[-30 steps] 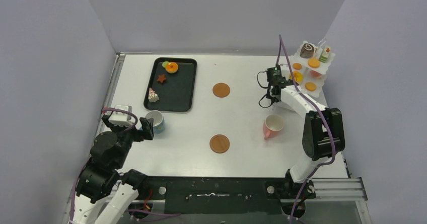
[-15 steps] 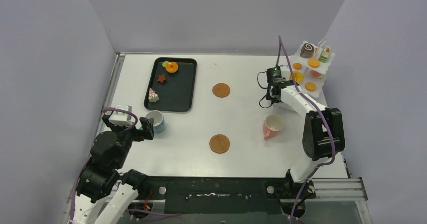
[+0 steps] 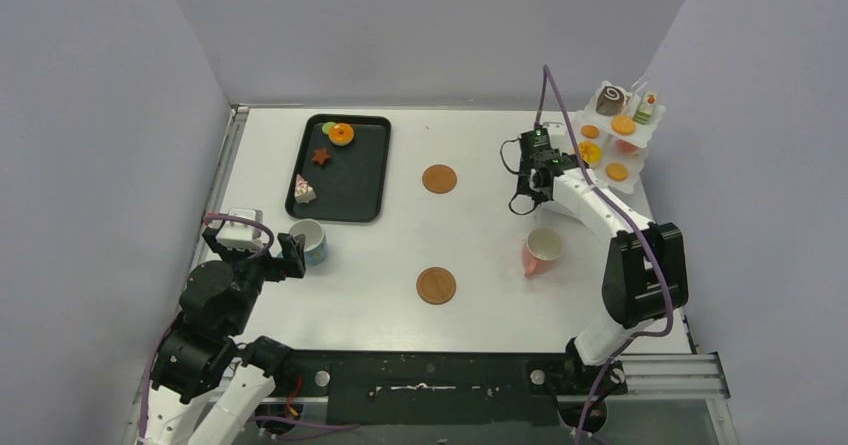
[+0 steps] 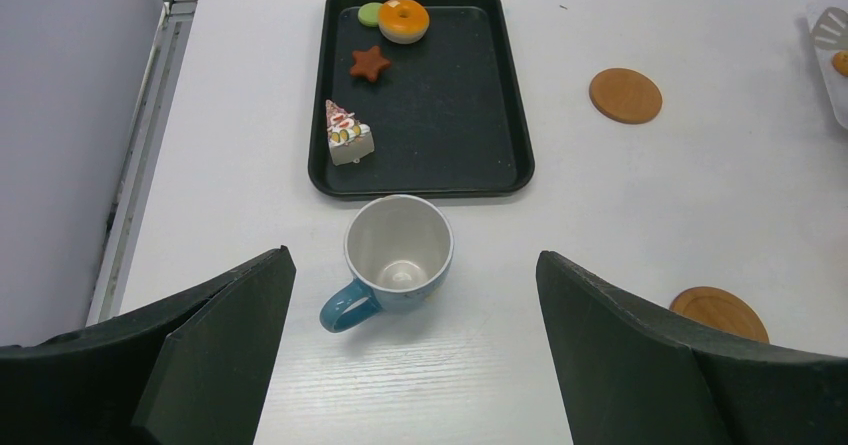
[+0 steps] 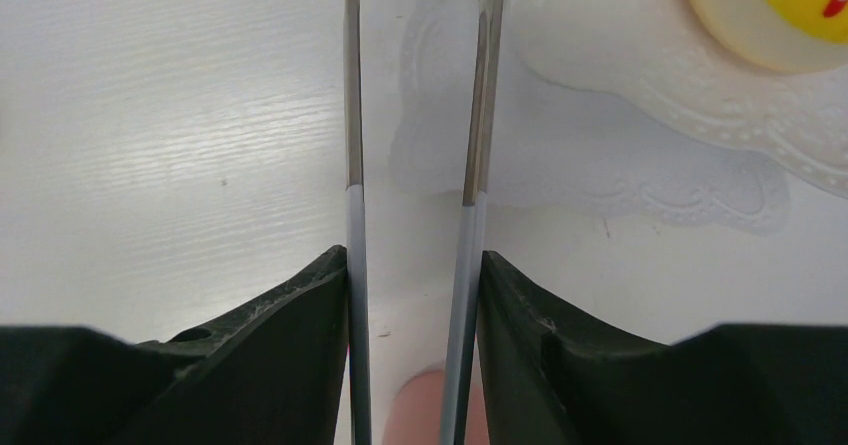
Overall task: Serve the afternoon tea
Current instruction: Place the desert on the desert table.
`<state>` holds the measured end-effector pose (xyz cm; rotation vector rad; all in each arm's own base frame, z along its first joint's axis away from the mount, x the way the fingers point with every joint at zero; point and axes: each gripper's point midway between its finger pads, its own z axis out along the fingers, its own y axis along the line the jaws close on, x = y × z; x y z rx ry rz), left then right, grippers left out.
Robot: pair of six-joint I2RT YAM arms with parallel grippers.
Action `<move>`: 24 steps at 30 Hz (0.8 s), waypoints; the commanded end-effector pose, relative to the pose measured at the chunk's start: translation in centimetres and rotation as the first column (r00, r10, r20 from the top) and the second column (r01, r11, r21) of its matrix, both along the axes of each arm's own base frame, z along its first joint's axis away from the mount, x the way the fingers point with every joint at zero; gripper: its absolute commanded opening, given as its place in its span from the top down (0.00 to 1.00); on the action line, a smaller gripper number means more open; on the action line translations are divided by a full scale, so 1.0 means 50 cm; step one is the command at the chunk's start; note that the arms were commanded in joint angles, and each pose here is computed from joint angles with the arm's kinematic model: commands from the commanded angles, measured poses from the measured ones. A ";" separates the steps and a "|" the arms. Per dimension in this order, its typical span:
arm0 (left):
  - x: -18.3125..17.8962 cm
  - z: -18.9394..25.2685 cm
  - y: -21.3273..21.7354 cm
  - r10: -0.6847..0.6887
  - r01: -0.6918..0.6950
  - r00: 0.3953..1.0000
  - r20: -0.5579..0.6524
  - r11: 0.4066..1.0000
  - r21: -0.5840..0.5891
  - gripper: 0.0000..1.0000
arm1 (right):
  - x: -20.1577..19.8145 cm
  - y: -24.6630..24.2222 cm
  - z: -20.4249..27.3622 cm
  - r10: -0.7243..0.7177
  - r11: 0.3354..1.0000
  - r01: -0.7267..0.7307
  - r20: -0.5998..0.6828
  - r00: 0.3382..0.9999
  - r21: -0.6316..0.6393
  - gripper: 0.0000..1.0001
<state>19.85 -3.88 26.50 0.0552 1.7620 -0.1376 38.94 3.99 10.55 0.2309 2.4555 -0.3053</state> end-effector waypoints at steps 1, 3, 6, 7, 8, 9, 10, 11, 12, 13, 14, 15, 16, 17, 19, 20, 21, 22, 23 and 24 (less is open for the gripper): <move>0.008 0.031 -0.005 -0.008 0.009 0.999 0.052 1.000 -0.015 0.10 | 0.031 0.080 0.112 0.105 0.992 -0.115 0.154 0.983 0.056 0.56; 0.007 0.031 -0.004 -0.008 0.009 0.999 0.054 1.000 -0.016 0.10 | 0.030 0.117 0.123 0.162 0.982 -0.175 0.160 0.974 0.073 0.56; 0.008 0.031 -0.003 -0.004 0.005 0.999 0.054 1.000 -0.015 0.10 | 0.027 0.180 0.143 0.265 0.954 -0.286 0.185 0.946 0.093 0.56; 0.008 0.031 -0.003 -0.003 0.004 0.999 0.053 1.000 -0.015 0.10 | 0.026 0.204 0.150 0.300 0.939 -0.326 0.201 0.932 0.108 0.56; 0.008 0.030 -0.002 -0.002 0.003 0.999 0.053 1.000 -0.014 0.10 | 0.026 0.226 0.157 0.332 0.924 -0.363 0.221 0.917 0.119 0.56; 0.008 0.031 -0.003 -0.002 0.003 0.999 0.053 1.000 -0.015 0.10 | 0.025 0.250 0.166 0.367 0.904 -0.405 0.244 0.898 0.133 0.56; 0.008 0.032 -0.002 -0.002 0.003 0.999 0.053 1.000 -0.015 0.10 | 0.023 0.273 0.171 0.400 0.883 -0.446 0.265 0.877 0.146 0.56; 0.008 0.031 -0.002 0.000 0.001 0.999 0.051 1.000 -0.014 0.10 | 0.022 0.295 0.179 0.429 0.862 -0.483 0.287 0.857 0.153 0.56; 0.008 0.031 -0.001 0.001 0.000 0.999 0.051 1.000 -0.013 0.10 | 0.019 0.322 0.186 0.463 0.837 -0.524 0.307 0.831 0.157 0.56; 0.009 0.030 -0.001 0.003 -0.003 0.999 0.051 1.000 -0.012 0.10 | 0.018 0.344 0.193 0.495 0.811 -0.563 0.326 0.805 0.159 0.56; 0.008 0.031 0.000 0.005 -0.005 0.999 0.052 1.000 -0.013 0.10 | 0.016 0.367 0.200 0.526 0.783 -0.601 0.345 0.778 0.162 0.56; 0.008 0.032 0.001 0.007 -0.007 0.999 0.054 1.000 -0.014 0.10 | 0.014 0.389 0.205 0.554 0.755 -0.635 0.360 0.751 0.163 0.56; 0.008 0.031 0.003 0.011 -0.010 0.999 0.053 1.000 -0.014 0.10 | 0.014 0.409 0.209 0.582 0.730 -0.666 0.371 0.724 0.155 0.56; 0.008 0.032 0.004 0.014 -0.013 0.998 0.055 1.000 -0.014 0.10 | 0.014 0.429 0.211 0.610 0.702 -0.697 0.379 0.695 0.147 0.57; 0.008 0.033 0.005 0.017 -0.016 0.998 0.056 1.000 -0.014 0.10 | 0.015 0.467 0.211 0.665 0.652 -0.749 0.384 0.641 0.122 0.57; 0.008 0.034 0.006 0.020 -0.019 0.998 0.057 1.000 -0.014 0.10 | 0.014 0.488 0.209 0.693 0.622 -0.775 0.386 0.609 0.107 0.57; 0.008 0.034 0.007 0.021 -0.020 0.998 0.058 1.000 -0.014 0.10 | 0.013 0.508 0.210 0.719 0.590 -0.802 0.394 0.573 0.088 0.57; 0.008 0.034 0.008 0.025 -0.024 0.998 0.059 1.000 -0.015 0.10 | 0.011 0.531 0.211 0.744 0.553 -0.830 0.406 0.531 0.072 0.57; 0.008 0.034 0.009 0.027 -0.026 0.998 0.058 1.000 -0.014 0.10 | 0.006 0.554 0.208 0.766 0.510 -0.857 0.414 0.491 0.074 0.57; 0.008 0.033 0.009 0.027 -0.027 0.998 0.057 1.000 -0.015 0.10 | 0.004 0.573 0.203 0.783 0.476 -0.876 0.418 0.461 0.075 0.57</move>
